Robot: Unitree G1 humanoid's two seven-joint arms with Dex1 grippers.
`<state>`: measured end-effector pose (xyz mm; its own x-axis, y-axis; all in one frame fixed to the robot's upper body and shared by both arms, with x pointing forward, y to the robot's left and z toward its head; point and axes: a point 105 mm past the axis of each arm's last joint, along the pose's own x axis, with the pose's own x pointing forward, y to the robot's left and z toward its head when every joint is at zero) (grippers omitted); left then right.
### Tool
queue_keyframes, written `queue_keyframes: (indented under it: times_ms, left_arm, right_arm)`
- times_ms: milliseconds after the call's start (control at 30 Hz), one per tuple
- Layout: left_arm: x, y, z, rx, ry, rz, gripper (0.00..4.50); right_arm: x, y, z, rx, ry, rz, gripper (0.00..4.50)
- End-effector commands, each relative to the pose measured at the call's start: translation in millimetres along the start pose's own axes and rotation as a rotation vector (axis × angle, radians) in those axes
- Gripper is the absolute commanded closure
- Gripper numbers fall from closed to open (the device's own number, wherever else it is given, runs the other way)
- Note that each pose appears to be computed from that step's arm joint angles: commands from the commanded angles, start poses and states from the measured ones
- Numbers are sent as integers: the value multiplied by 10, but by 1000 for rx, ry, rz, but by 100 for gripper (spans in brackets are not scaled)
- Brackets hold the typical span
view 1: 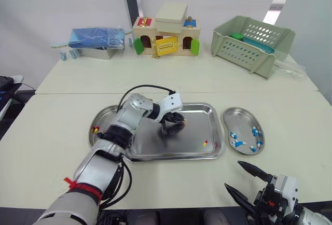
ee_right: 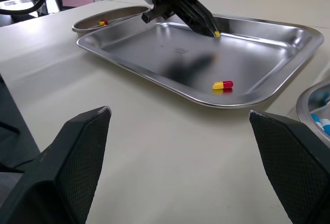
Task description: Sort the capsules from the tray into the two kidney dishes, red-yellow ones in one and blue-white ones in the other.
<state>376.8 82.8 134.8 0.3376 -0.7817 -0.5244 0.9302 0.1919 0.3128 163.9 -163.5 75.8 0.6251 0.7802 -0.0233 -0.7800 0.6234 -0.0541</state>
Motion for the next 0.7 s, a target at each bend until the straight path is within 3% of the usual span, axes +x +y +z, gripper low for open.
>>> queue_keyframes:
  times_ms: [33, 267, 500, 700]
  left_arm:
    - [-409, 50, 181, -12, -64, 126, 446]
    - [-1076, -63, -85, -164, 16, 360, 446]
    - [-1726, -107, -586, -346, 142, 646, 446]
    - [-1763, -178, -716, -406, 157, 688, 446]
  right_arm:
    - [30, 31, 115, -24, -26, 81, 0]
    - [63, 23, 74, -19, -5, 205, 0]
    - [166, -58, 64, -34, -8, 319, 0]
    - [174, -110, 47, -31, -7, 327, 0]
